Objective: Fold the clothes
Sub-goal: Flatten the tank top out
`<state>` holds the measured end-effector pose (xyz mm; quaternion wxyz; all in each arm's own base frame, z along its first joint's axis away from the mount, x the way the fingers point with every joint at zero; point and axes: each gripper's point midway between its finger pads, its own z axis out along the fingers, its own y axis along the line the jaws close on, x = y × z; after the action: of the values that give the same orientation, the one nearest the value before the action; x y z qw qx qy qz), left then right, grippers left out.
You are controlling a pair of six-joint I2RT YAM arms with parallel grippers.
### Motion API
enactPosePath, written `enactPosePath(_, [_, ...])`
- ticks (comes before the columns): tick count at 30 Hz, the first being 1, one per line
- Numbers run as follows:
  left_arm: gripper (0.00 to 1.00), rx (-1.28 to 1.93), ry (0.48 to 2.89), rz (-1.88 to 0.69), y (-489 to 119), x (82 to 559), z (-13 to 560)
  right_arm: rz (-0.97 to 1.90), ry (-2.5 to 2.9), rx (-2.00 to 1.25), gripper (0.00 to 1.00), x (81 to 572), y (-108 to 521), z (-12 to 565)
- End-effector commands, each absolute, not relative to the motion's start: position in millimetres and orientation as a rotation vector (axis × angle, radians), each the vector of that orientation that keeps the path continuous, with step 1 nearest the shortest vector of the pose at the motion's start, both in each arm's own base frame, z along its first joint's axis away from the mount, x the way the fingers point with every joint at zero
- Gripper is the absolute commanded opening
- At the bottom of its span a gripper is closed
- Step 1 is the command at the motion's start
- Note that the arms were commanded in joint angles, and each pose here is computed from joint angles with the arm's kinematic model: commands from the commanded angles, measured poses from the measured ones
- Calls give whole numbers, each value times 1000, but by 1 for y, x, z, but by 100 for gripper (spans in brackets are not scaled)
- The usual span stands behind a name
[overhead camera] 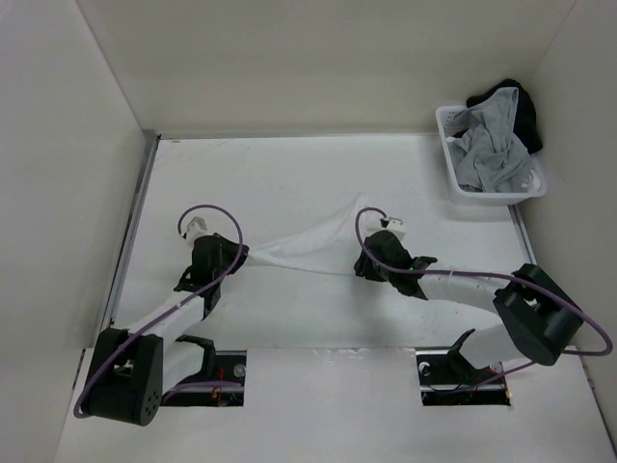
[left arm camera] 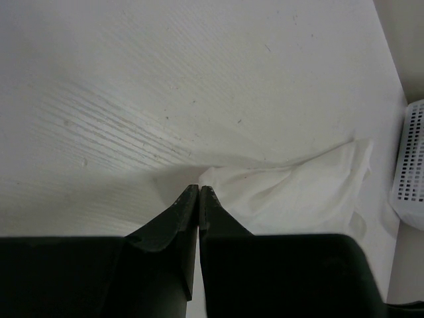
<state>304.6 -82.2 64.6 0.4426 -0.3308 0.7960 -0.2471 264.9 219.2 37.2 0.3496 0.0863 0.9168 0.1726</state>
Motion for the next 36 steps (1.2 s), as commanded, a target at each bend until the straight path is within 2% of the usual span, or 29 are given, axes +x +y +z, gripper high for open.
enactPosePath(1, [1, -771, 1934, -650, -87, 307, 79, 466, 2331, 293, 43, 272, 228, 41])
enactPosePath(5, [1, -769, 1929, -653, -87, 306, 81, 454, 2349, 315, 35, 270, 229, 34])
enactPosePath(10, [1, -769, 1928, -655, -87, 306, 82, 446, 2355, 355, 35, 265, 223, 33])
enactPosePath(13, [1, -769, 1928, -655, -88, 308, 82, 444, 2366, 353, 30, 264, 224, 30])
enactPosePath(15, [1, -766, 1924, -658, -88, 309, 84, 449, 2374, 346, 23, 264, 226, 29])
enactPosePath(19, [1, -762, 1912, -667, -89, 310, 90, 504, 2395, 324, 19, 262, 235, 29])
enactPosePath(22, [1, -765, 1898, -677, -90, 312, 97, 532, 2369, 333, 6, 264, 236, 37])
enactPosePath(28, [0, -721, 1760, -772, -100, 317, 172, 626, 2110, 319, 1, 271, 221, 142])
enactPosePath(36, [0, -598, 1503, -778, -85, 265, 332, 686, 1818, 255, 1, 214, 171, 305])
